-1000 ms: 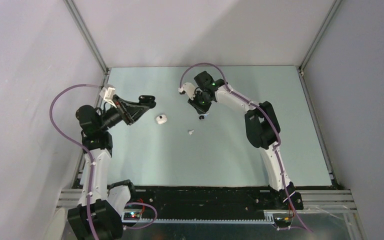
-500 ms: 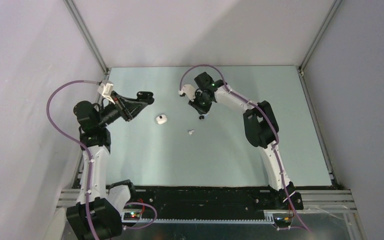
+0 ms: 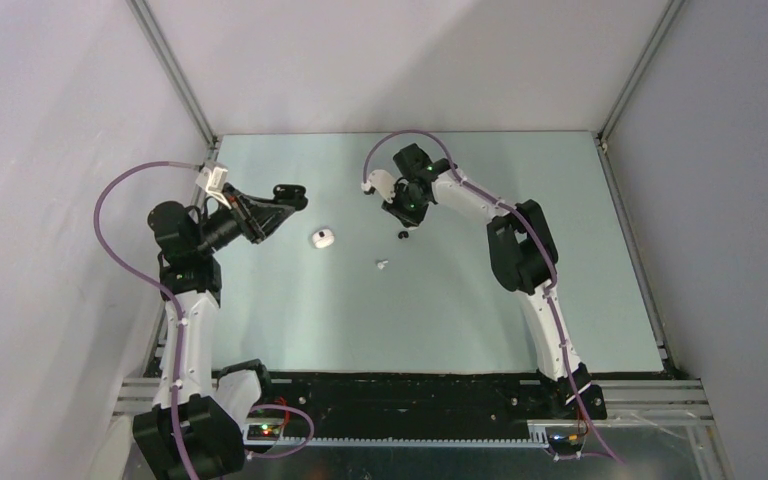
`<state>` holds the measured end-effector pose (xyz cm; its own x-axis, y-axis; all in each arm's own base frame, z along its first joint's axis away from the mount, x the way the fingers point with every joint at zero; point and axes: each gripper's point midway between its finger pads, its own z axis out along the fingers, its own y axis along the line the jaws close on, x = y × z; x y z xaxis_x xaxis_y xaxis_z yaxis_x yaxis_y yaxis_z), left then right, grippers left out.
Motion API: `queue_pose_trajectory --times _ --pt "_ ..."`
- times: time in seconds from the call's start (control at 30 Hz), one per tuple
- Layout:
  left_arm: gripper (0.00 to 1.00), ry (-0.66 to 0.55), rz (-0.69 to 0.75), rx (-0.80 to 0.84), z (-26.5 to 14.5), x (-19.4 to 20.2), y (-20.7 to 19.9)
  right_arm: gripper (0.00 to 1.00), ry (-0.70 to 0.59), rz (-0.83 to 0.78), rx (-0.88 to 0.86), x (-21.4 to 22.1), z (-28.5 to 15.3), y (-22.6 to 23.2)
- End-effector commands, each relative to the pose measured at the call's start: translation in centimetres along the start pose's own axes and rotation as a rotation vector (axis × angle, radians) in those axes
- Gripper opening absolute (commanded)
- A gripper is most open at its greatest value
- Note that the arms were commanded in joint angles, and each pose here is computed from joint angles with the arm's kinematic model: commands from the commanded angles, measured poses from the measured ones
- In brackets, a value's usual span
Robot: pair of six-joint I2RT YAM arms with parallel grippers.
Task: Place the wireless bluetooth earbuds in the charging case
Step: Pick up the left earbud from the center of the board.
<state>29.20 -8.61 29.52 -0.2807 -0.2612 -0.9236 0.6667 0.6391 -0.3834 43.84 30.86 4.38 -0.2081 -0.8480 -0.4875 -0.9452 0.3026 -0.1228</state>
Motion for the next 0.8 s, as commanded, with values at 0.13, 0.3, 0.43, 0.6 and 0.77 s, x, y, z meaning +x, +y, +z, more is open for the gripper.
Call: queue_pose_trajectory --times 0.13,0.3,0.43,0.6,0.77 --pt "0.0 -0.03 0.078 -0.006 -0.3 -2.1 -0.7 0.22 -0.029 -0.029 -0.024 -0.6 0.0 0.3" --pt "0.0 -0.028 0.072 -0.011 -0.3 -2.0 -0.6 0.23 -0.048 -0.031 -0.048 -0.9 -0.1 0.8" --pt "0.0 -0.027 0.069 -0.017 -0.3 -1.9 -0.5 0.23 -0.05 -0.035 -0.064 -0.9 -0.2 1.3" --pt "0.0 -0.028 0.064 -0.024 -0.3 -1.8 -0.3 0.23 -0.036 -0.039 -0.075 -0.5 0.1 1.8" --pt "0.0 -0.028 0.064 -0.026 -0.3 -1.8 -0.3 0.23 -0.028 -0.047 -0.078 -0.3 0.2 1.9"
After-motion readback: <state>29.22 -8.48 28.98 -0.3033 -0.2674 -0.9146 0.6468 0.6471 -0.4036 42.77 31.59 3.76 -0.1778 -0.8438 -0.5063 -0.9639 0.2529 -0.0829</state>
